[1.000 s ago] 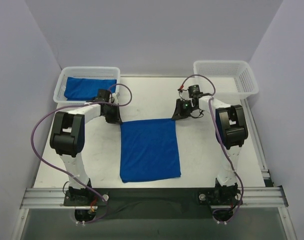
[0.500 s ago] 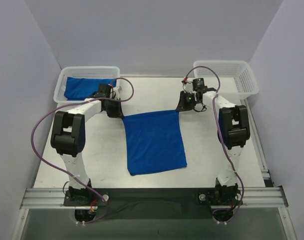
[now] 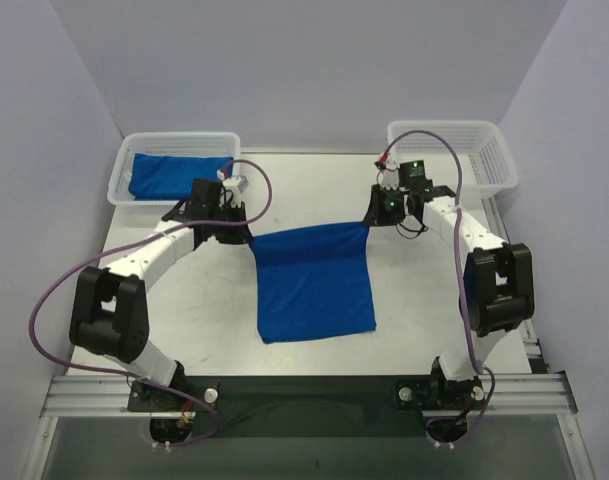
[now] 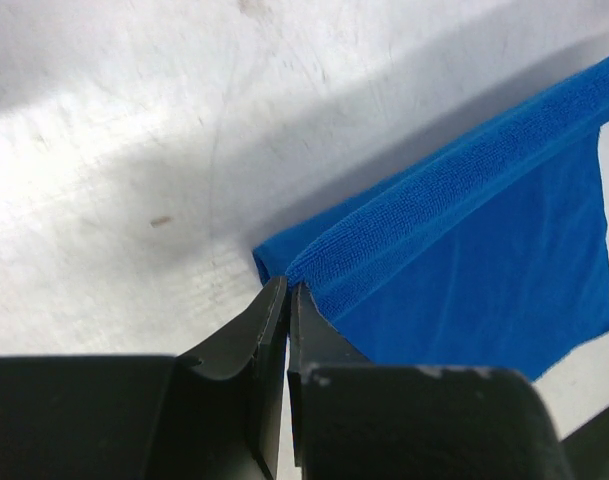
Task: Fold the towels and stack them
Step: Fold the towel
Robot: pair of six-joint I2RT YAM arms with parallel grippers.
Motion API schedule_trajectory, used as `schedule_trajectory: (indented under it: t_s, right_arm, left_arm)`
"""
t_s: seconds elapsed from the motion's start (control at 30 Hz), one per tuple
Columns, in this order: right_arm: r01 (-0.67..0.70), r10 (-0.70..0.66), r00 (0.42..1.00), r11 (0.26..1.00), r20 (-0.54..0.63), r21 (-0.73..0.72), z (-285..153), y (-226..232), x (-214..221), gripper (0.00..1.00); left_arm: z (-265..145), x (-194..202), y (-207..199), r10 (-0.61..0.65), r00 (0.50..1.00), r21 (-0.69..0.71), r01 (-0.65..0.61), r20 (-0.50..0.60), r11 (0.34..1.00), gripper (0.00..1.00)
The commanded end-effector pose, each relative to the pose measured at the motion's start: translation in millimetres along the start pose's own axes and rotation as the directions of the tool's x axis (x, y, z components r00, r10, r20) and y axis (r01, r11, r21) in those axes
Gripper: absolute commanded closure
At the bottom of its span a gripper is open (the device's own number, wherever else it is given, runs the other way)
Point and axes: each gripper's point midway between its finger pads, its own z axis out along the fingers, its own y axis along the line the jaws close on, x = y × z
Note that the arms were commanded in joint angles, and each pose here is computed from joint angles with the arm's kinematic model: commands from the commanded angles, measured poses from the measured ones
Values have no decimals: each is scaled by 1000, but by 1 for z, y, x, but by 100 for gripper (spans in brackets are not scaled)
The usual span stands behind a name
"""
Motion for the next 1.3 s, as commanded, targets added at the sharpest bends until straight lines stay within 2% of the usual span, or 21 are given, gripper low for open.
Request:
schedule_trajectory:
  t_s: [0.0, 0.27, 0.53, 0.67, 0.8, 0.93, 1.13, 1.27]
  right_arm:
    - [-44, 47, 998, 997, -44, 59, -11, 0, 30, 100]
    - [-153, 164, 983, 980, -86, 129, -37, 8, 100, 100]
    - [-160, 168, 983, 982, -71, 98, -56, 29, 126, 100]
    - [-185, 197, 975, 976, -105, 115, -54, 29, 147, 100]
    - [-203, 224, 963, 969, -149, 142, -47, 24, 169, 100]
    - [-224, 259, 944, 958, -202, 181, -35, 13, 193, 100]
    - [-255, 292, 933, 949, -211, 188, -29, 11, 199, 100]
    - [-256, 285, 942, 951, -174, 172, -30, 15, 183, 100]
  left_arm:
    - [-10, 29, -8, -34, 998, -5, 33, -47, 999, 100]
    - [-46, 75, -23, -135, 989, 4, 136, -56, 991, 100]
    - [-71, 111, -50, -187, 979, 52, 191, -82, 980, 100]
    - [-69, 143, -56, -211, 966, 46, 221, -152, 974, 100]
    - [-59, 180, -43, -257, 940, -24, 258, -226, 966, 100]
    - [-47, 200, -34, -297, 913, -77, 288, -280, 955, 100]
    - [-40, 211, -37, -313, 893, -90, 300, -323, 950, 100]
    - [-40, 191, -40, -310, 913, -82, 299, -265, 951, 100]
